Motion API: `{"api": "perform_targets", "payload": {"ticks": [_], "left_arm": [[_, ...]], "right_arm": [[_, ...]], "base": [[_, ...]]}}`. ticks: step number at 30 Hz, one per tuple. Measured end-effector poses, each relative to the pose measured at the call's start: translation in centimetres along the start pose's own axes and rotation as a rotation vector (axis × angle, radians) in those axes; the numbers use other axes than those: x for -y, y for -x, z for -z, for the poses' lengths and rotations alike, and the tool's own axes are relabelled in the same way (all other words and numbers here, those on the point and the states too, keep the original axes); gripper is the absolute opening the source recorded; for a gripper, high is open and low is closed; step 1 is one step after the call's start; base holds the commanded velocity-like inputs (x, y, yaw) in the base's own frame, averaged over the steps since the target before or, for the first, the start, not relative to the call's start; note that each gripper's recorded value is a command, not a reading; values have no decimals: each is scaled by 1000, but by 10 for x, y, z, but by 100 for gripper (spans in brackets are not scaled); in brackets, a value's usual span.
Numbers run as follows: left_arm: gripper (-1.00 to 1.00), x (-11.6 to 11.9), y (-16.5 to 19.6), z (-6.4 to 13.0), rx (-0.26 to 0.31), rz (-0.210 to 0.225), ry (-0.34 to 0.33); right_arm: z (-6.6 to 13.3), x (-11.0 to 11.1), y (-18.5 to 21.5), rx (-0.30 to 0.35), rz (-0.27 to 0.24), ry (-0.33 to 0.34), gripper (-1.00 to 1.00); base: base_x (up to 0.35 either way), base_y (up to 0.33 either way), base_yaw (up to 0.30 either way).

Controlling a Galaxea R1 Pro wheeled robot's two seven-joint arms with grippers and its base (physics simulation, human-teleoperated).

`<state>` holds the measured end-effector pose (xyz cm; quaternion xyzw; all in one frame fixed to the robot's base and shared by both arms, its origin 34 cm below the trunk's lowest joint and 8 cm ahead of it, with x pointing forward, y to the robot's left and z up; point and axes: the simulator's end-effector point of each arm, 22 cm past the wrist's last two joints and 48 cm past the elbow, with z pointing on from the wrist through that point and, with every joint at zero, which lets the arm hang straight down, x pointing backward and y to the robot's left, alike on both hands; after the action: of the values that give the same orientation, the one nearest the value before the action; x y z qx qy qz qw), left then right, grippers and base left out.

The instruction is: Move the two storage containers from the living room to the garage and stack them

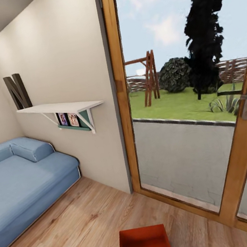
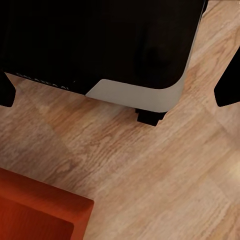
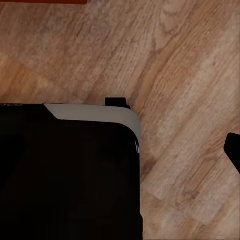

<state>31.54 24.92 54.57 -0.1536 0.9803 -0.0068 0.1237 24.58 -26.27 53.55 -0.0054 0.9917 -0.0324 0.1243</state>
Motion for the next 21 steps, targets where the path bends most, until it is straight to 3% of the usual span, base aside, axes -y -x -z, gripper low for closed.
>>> {"api": "perform_targets", "payload": {"ticks": [21], "left_arm": [[100, -4, -13, -3, -33, -2, 10]], "right_arm": [[0, -1, -13, -34, 1, 1, 100]], "base": [[0, 0, 0]]}}
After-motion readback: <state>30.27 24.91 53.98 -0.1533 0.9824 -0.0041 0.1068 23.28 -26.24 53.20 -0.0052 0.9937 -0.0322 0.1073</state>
